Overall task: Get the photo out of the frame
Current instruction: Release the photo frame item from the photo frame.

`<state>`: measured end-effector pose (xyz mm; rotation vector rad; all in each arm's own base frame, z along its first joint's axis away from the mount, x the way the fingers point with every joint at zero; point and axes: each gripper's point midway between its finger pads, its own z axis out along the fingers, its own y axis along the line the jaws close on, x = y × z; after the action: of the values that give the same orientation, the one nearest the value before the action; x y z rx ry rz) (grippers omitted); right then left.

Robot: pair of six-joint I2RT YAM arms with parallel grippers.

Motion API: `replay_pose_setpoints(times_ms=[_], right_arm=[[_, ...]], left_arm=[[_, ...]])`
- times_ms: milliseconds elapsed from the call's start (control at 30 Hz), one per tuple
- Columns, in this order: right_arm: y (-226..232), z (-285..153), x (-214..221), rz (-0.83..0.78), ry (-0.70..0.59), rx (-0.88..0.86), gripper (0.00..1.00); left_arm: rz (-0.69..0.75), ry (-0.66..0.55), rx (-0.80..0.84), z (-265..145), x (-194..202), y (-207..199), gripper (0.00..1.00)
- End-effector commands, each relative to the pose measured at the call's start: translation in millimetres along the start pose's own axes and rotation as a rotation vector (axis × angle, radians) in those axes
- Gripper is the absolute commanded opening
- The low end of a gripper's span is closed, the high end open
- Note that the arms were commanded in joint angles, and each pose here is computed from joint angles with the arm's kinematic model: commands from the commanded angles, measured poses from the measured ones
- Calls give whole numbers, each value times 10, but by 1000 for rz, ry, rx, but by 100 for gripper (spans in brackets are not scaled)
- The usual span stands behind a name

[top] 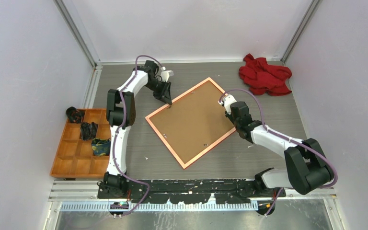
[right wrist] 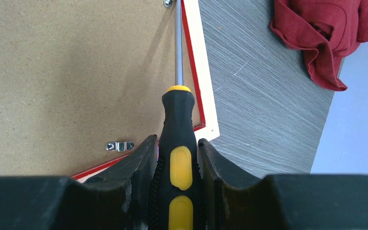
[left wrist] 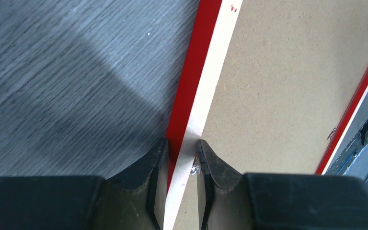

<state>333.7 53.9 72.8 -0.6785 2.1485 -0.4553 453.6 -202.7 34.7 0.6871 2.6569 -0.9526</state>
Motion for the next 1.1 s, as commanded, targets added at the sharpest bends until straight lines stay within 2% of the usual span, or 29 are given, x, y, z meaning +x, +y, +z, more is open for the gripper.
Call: replay_pose_setpoints(times_ms=[0,1067], right_arm=[[-99,3,-201,29,-59,43,1],[-130,95,-213,42,-55,87,1]], left_arm=[[-51,40,-51,98,150,264,9],[-55,36,-48,94,143,273,8]])
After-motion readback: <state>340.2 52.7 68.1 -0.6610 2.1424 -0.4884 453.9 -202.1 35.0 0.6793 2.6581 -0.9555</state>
